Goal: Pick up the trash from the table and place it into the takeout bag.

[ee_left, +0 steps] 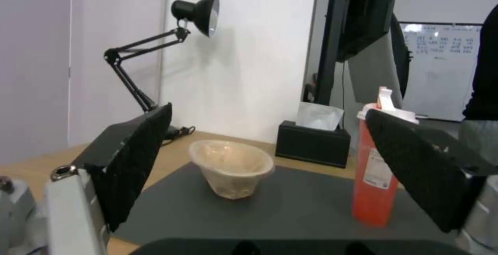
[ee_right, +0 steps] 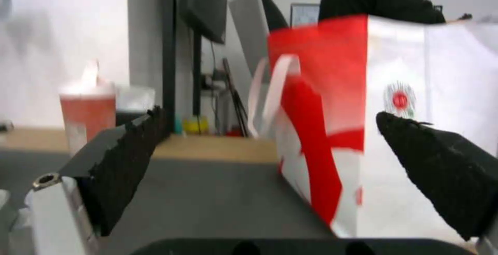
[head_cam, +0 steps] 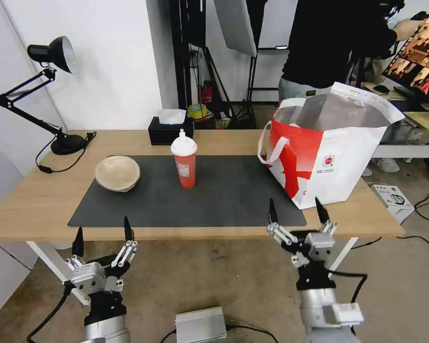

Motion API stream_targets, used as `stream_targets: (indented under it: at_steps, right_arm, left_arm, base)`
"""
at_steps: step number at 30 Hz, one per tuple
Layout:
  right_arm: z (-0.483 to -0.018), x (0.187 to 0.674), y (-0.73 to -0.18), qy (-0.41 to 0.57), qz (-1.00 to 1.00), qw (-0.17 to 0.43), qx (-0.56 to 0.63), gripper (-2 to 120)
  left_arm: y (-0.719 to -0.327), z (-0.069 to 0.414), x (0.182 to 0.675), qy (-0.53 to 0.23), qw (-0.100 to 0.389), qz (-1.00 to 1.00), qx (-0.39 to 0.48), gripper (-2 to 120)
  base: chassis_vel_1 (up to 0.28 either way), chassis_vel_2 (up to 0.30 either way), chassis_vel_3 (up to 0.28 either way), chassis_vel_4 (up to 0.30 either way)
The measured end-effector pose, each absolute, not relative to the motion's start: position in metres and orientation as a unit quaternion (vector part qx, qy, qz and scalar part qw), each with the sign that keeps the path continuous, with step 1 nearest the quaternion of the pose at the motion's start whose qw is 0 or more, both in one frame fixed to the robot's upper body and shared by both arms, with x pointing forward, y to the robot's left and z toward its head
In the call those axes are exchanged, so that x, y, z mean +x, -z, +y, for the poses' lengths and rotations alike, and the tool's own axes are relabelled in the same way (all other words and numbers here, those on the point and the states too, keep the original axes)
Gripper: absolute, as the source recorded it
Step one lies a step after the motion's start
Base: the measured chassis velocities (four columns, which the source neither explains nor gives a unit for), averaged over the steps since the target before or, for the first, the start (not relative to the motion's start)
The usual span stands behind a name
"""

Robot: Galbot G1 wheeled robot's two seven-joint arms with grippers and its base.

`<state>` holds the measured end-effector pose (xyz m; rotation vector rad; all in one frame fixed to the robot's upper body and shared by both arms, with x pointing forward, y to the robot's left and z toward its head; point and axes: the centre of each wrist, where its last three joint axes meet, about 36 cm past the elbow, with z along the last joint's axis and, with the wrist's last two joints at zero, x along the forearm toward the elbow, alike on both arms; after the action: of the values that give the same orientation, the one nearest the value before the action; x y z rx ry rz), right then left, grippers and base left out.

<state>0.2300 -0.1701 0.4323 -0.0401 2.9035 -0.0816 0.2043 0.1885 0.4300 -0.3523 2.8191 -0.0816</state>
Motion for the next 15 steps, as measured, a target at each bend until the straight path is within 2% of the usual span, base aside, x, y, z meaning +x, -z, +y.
stream_targets:
  at_steps: [15]
  right_arm:
    - [-0.161,0.211,-0.416,0.076,0.992,0.101,-0.016,100]
  left_arm:
    - [-0.433,0.190,0.199,0.030,0.151,0.980,-0.128,100]
  base:
    - [0.000,0.000,0.000,0.000]
